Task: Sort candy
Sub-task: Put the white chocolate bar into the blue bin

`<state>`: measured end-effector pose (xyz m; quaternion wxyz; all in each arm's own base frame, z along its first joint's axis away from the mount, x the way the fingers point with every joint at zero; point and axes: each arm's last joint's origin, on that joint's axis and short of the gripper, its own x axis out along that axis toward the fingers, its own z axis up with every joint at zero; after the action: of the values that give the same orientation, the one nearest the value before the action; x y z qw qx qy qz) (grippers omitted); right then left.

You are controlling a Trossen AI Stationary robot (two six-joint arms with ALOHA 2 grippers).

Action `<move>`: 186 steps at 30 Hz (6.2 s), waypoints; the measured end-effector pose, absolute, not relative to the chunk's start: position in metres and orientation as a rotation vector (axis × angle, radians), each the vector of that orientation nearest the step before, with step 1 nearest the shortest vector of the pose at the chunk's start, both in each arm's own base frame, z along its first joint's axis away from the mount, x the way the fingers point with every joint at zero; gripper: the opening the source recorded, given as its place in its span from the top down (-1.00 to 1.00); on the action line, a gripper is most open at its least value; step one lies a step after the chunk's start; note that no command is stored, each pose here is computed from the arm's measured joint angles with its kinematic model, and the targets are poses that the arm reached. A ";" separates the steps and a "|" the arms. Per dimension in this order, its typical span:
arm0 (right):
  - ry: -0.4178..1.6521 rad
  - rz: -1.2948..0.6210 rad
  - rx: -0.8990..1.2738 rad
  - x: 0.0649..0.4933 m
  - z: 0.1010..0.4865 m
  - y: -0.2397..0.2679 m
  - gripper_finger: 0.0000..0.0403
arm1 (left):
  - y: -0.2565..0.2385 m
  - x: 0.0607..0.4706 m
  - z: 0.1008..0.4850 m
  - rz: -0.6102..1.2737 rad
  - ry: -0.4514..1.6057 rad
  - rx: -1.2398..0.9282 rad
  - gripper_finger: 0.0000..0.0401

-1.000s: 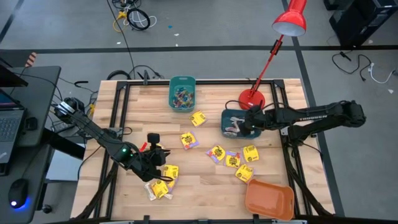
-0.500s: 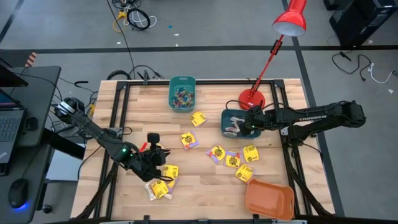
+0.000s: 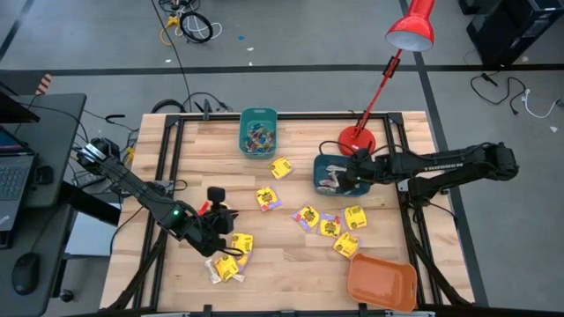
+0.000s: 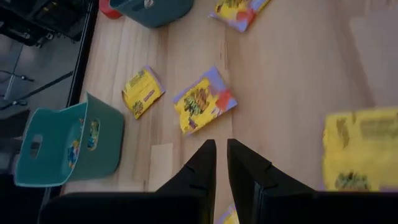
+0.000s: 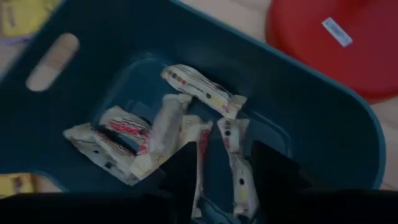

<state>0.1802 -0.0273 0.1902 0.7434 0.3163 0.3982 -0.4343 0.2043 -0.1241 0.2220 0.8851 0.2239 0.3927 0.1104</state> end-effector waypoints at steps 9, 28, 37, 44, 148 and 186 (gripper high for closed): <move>0.704 -0.754 0.589 0.208 0.232 -0.022 0.33 | -0.126 0.191 0.212 -0.061 1.098 0.387 0.79; 0.389 -0.366 0.393 0.234 0.265 0.030 0.34 | -0.172 0.165 0.213 -0.625 1.192 0.188 0.78; 0.390 -0.347 0.389 0.234 0.265 0.036 0.34 | -0.200 0.153 0.208 -0.734 1.046 0.385 0.50; 0.379 -0.376 0.372 0.233 0.265 0.036 0.34 | -0.209 0.161 0.186 -0.631 1.055 0.486 0.19; 0.209 -0.405 -0.054 0.224 0.326 0.068 0.34 | -0.084 0.316 0.289 -0.043 0.434 0.930 0.93; 0.354 -0.459 -0.114 0.228 0.308 0.059 0.16 | 0.020 0.380 0.237 0.164 0.007 0.382 0.93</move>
<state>0.2278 0.0589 0.3081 0.9567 -0.0559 0.1744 -0.2261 0.3796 0.0203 0.2366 0.9784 0.1897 0.0033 0.0816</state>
